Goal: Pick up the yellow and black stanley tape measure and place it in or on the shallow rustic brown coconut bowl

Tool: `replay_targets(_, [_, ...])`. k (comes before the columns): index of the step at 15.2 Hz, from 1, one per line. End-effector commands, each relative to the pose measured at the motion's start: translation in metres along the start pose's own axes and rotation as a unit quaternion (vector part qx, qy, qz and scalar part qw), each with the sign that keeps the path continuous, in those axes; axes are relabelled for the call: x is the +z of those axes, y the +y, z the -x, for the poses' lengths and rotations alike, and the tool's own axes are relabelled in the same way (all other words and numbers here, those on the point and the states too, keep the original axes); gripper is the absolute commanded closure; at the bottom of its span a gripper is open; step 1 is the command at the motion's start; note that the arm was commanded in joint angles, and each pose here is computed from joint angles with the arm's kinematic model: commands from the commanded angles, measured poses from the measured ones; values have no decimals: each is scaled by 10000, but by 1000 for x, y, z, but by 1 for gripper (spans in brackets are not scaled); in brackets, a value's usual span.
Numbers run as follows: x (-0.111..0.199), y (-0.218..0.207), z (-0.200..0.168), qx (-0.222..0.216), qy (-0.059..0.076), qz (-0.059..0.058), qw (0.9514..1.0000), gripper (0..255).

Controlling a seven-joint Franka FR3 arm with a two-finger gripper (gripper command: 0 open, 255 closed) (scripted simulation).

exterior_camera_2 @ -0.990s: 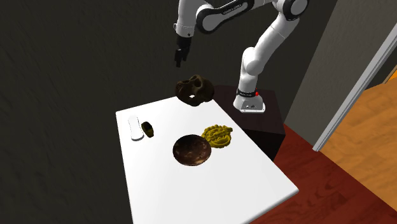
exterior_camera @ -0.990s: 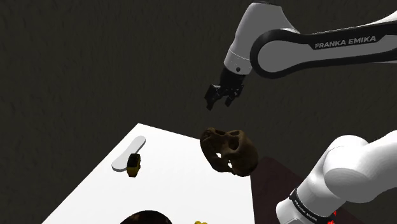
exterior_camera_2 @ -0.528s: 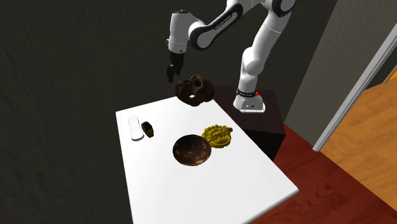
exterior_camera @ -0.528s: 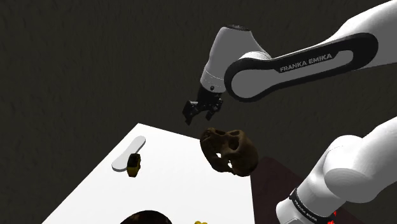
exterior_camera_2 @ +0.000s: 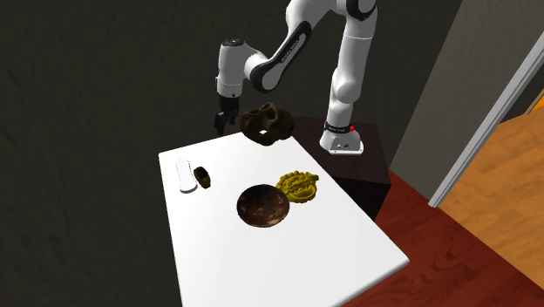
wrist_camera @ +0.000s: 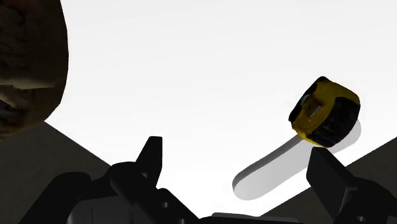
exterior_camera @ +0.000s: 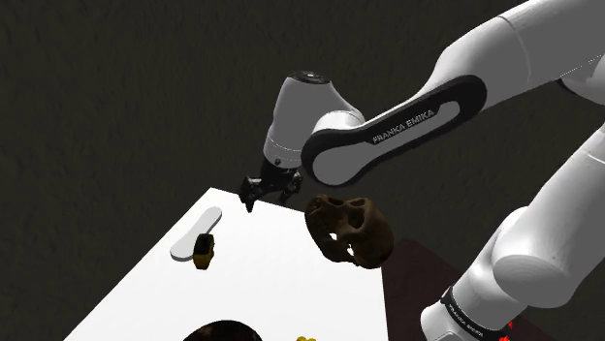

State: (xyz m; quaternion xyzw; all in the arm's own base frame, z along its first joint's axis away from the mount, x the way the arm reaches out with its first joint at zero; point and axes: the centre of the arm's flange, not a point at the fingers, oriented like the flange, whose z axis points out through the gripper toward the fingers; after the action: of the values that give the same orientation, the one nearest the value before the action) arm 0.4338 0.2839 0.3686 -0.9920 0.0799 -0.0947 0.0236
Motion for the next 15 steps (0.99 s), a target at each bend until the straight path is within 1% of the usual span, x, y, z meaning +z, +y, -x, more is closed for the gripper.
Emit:
replay_targets(1, [19, -17, -2, 44, -2, -46, 10000, 0])
replay_targets(12, [114, -119, -16, 243, -23, -245, 9994, 0])
replay_targets(15, [130, -126, -16, 255, -24, -256, 9993, 0])
